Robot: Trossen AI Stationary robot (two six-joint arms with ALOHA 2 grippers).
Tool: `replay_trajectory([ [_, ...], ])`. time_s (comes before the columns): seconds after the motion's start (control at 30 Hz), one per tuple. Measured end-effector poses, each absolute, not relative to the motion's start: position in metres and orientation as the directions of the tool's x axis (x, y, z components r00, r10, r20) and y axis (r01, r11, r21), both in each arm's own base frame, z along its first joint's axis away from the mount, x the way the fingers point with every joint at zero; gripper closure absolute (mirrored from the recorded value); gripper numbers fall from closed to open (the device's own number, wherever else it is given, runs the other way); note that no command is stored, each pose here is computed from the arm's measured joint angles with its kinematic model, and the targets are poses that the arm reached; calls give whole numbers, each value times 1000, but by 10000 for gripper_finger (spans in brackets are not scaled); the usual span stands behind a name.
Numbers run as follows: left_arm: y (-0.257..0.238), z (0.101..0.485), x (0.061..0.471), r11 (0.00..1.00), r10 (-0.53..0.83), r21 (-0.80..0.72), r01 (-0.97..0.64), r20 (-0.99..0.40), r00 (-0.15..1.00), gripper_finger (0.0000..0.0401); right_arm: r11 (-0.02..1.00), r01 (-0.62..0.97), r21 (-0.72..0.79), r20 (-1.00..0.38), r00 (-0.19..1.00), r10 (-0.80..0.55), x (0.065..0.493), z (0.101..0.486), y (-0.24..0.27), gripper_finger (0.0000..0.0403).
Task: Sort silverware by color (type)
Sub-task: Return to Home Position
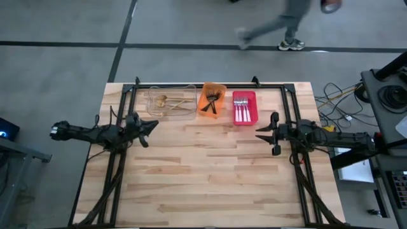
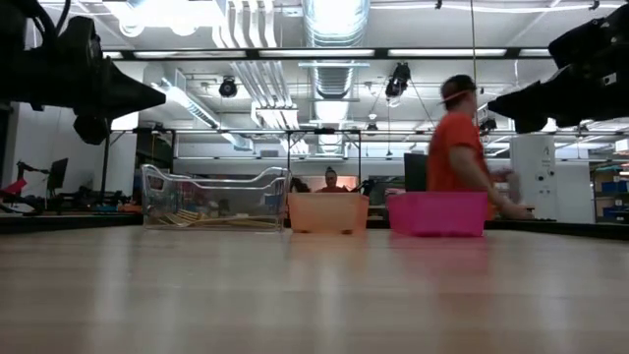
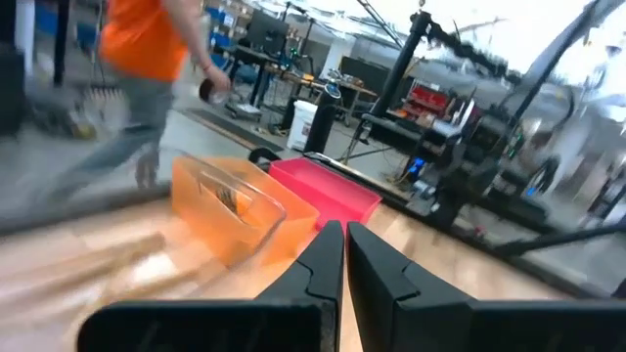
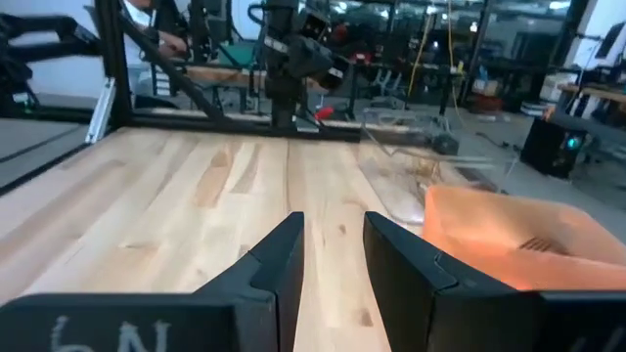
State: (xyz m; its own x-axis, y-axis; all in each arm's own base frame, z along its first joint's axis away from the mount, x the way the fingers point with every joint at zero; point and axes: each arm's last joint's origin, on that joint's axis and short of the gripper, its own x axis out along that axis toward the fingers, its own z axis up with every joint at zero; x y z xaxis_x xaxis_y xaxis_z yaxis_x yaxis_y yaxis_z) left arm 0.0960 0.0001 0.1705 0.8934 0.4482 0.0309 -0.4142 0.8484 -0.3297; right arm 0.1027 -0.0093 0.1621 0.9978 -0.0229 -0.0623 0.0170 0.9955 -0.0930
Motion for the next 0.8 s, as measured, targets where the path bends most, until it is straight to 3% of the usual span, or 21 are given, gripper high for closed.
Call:
replay_trajectory([
  [0.2,0,169,97,765,448,-524,-375,14,894,401,987,148,-59,-149,977,-155,106,154,-14,303],
  [0.33,0,168,98,774,448,-501,-386,3,894,401,986,166,15,-233,960,-158,110,147,-14,303],
  [0.8,-1,166,100,795,447,-452,-405,-15,894,401,985,171,5,-401,903,-155,117,130,-15,303],
])
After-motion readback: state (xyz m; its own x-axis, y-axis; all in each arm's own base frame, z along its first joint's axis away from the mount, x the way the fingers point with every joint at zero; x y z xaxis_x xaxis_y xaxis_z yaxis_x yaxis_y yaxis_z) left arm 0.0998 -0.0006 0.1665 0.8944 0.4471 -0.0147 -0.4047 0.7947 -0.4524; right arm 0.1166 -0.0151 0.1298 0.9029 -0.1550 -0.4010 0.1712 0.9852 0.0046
